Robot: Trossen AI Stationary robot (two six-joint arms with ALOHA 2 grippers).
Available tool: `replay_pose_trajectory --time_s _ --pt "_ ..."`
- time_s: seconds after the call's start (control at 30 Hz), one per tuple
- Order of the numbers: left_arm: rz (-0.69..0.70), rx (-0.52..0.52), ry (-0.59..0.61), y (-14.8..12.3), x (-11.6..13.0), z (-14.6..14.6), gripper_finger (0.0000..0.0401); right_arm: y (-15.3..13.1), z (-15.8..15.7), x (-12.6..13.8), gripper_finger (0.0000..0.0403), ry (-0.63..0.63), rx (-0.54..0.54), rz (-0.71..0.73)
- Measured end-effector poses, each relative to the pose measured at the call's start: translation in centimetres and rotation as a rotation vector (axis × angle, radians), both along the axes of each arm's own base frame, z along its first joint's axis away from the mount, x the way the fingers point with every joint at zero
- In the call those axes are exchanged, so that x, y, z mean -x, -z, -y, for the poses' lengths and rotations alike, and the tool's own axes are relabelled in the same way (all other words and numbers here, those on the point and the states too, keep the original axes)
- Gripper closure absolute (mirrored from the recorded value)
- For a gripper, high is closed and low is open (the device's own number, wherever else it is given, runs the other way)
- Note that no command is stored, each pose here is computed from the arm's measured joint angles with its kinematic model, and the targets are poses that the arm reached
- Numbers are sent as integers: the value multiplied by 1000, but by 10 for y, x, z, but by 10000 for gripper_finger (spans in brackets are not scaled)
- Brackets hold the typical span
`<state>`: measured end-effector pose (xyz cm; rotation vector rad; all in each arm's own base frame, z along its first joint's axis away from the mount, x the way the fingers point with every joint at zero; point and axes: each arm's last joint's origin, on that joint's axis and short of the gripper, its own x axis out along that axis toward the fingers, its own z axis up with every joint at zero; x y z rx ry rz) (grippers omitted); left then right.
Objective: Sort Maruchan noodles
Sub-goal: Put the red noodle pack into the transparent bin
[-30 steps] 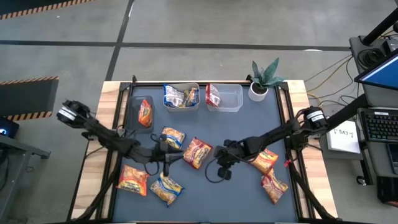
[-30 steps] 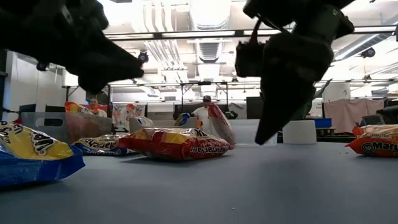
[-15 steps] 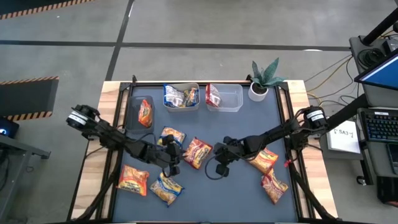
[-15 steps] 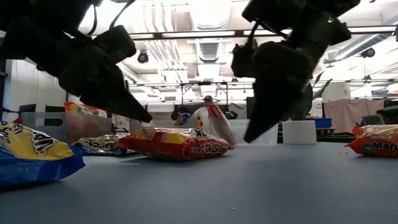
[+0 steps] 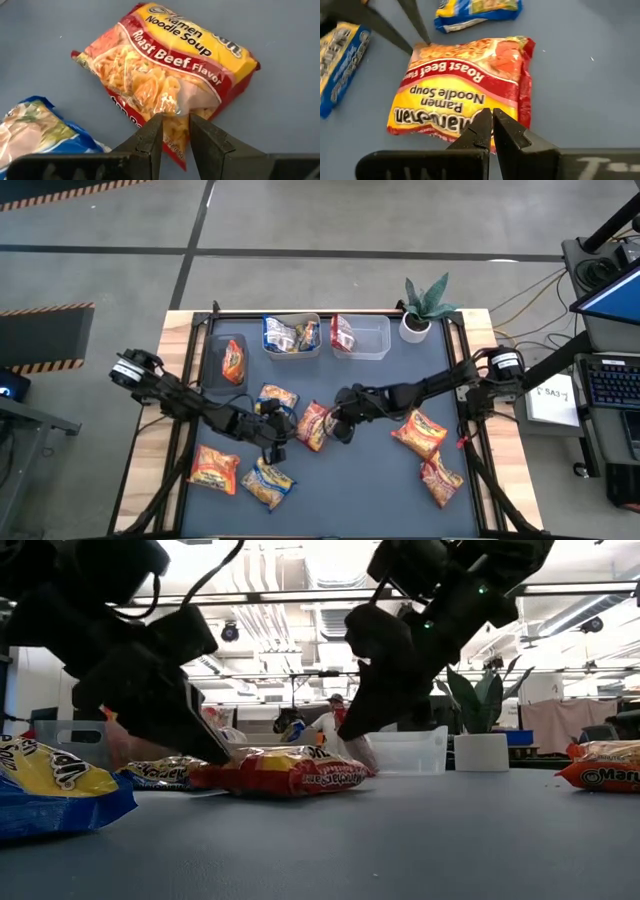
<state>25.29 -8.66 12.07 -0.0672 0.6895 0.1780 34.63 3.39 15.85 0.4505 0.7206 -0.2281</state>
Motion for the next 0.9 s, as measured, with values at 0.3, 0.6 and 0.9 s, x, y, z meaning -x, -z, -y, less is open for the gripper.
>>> replay_pose_trajectory --time_s 0.3,0.6,0.9 --pt "-50 -4 -43 18 -4 -3 326 0 13 -1 311 49 -193 -15" --pt "-67 8 -58 24 -5 -3 326 -4 23 0 152 71 -261 -8" --pt "-71 18 -67 25 -4 -4 326 7 23 9 59 130 -304 -101"
